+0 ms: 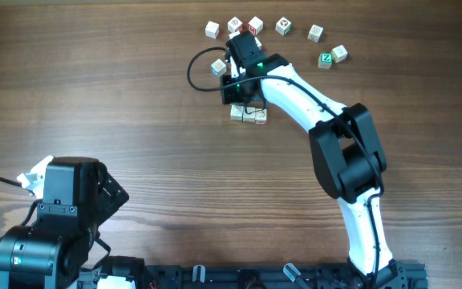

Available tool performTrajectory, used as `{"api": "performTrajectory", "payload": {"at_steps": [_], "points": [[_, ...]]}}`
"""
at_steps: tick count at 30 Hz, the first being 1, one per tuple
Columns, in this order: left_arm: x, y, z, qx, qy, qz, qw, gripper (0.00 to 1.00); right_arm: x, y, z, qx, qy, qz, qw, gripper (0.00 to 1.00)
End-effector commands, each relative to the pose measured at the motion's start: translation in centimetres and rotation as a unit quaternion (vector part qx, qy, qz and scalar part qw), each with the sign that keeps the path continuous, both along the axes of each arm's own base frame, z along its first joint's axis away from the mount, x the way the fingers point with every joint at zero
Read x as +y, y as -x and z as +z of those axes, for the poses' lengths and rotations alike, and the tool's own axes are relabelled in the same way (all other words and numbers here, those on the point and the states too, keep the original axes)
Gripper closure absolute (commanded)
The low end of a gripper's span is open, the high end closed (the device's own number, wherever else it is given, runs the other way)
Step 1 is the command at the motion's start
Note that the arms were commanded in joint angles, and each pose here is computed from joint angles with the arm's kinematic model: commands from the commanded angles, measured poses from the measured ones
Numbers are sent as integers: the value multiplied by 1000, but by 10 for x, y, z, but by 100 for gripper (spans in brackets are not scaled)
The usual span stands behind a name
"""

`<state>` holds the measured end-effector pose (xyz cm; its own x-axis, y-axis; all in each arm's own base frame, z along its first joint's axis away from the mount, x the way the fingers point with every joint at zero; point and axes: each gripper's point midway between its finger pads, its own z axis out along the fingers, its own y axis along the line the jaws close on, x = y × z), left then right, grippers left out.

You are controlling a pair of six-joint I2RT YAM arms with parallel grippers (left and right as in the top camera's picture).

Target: Form a horizontal line

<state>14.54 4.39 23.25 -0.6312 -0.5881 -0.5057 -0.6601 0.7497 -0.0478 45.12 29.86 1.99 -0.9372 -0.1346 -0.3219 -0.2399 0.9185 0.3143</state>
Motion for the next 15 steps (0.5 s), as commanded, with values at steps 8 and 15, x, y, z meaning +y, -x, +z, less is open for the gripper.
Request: {"api": "performTrajectory", "payload": {"at_steps": [8,15], "points": [[2,1,0,-3,1,11,1000,0,13,25,-10,20,30,52,998,95],[2,1,0,-3,1,11,1000,0,0,26,-10,21,61,33,997,95]]}}
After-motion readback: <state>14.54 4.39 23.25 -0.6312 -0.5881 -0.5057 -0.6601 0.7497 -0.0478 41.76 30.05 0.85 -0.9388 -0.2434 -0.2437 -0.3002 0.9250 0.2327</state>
